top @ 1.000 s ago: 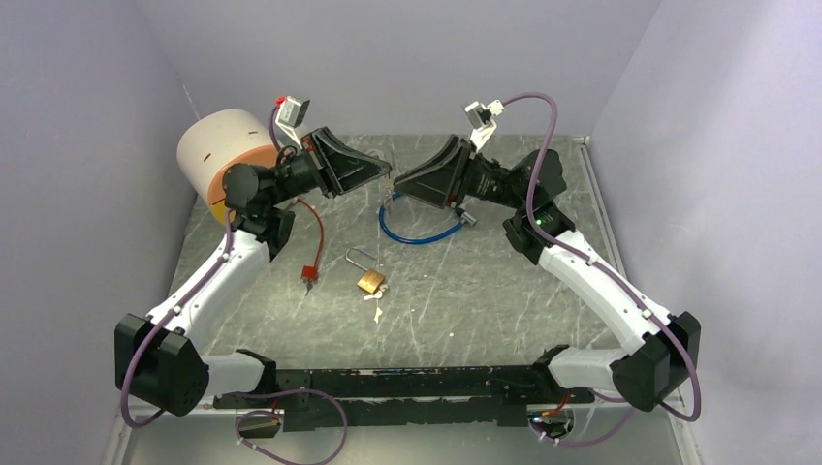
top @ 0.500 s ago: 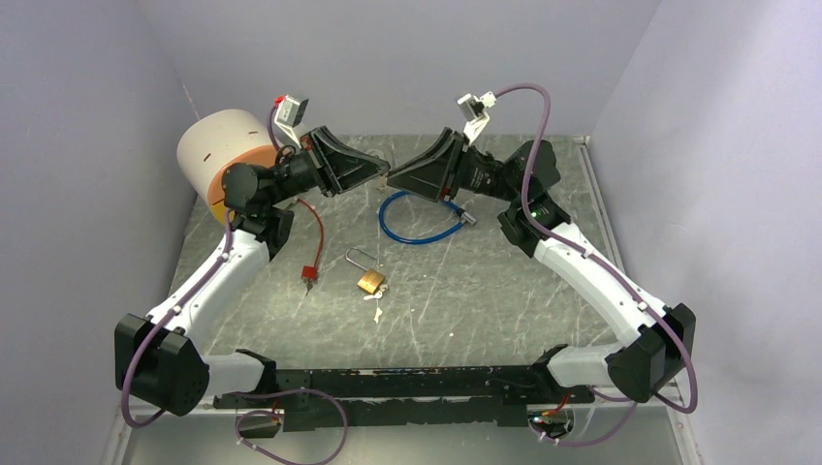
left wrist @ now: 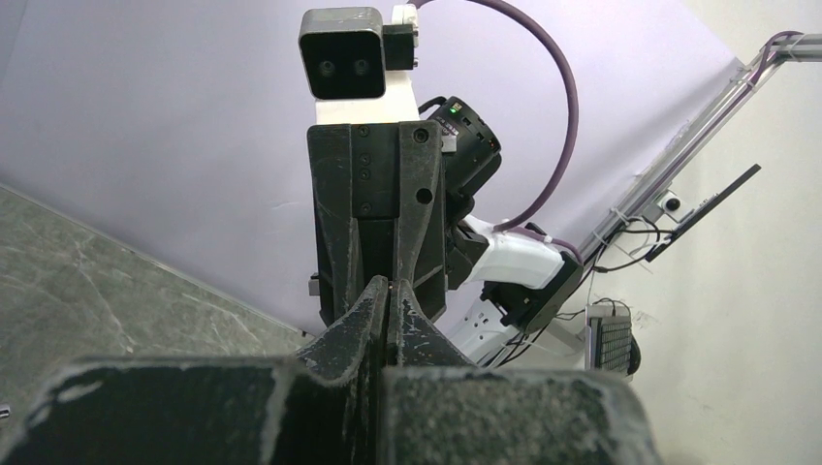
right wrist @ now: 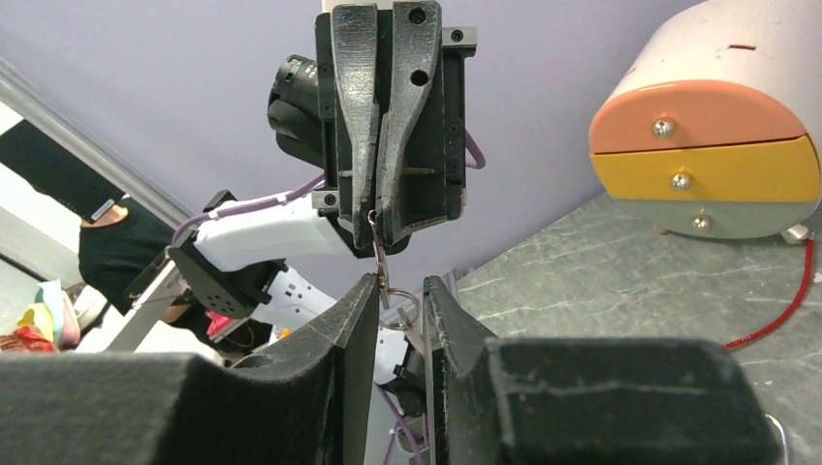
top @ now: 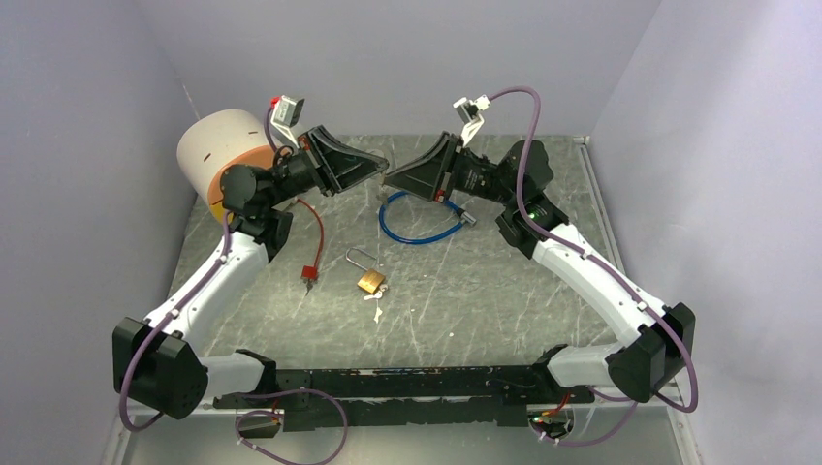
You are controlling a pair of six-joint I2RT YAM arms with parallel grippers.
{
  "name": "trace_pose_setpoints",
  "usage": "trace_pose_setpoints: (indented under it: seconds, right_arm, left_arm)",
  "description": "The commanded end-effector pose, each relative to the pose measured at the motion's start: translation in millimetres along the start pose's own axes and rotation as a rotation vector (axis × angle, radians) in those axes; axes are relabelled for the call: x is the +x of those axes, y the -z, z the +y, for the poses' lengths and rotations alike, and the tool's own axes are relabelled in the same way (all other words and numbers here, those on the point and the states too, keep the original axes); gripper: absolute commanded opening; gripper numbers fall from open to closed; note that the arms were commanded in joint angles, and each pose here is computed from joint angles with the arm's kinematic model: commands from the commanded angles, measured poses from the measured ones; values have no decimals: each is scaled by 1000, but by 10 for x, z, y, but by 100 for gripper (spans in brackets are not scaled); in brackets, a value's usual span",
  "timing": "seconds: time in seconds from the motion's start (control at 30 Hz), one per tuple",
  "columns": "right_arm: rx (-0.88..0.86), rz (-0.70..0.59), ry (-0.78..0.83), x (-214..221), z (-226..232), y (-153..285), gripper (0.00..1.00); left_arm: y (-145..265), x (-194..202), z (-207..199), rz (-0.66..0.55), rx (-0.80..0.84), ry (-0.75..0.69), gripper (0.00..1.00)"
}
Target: Unlock with the key
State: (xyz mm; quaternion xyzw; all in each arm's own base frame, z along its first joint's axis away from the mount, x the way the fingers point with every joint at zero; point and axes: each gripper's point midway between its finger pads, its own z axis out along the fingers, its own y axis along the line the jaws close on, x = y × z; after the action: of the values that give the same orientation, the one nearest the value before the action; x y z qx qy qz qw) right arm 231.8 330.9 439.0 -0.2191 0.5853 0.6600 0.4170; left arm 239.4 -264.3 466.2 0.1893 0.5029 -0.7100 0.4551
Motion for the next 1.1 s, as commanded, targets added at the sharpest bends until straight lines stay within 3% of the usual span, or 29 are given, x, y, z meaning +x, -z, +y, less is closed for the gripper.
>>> trace_pose_setpoints:
  seconds: [0.0, 0.57, 0.7, 0.77, 0.83, 0.93, 0.97, 1.07]
  right_arm:
    - [-38, -26, 57, -101, 162, 0, 25]
    - [-97, -9, 20, -85, 230, -102, 13]
    - [-91, -9, 18, -70, 209, -107, 0]
    - [-72, -16, 22, -73, 177, -98, 0]
    - [-33, -15, 33, -52, 102, -89, 0]
    - [82, 0, 74, -7, -119, -58, 0]
    - [128, 8, 90, 11, -214, -42, 0]
    - [263, 32, 137, 55, -484, -12, 0]
  left_arm:
    - [16, -58, -169, -29, 29, -51, 2]
    - [55, -33, -124, -39, -10, -50, 2]
    - [59, -34, -125, -43, -12, -48, 2]
    - [63, -37, -118, -47, -20, -43, 3]
    - [68, -48, -106, -53, -39, -37, 16]
    - [90, -71, 8, -66, -131, -15, 53]
    - [112, -123, 116, -92, -204, -29, 61]
    - [417, -91, 676, -119, -592, 37, 72]
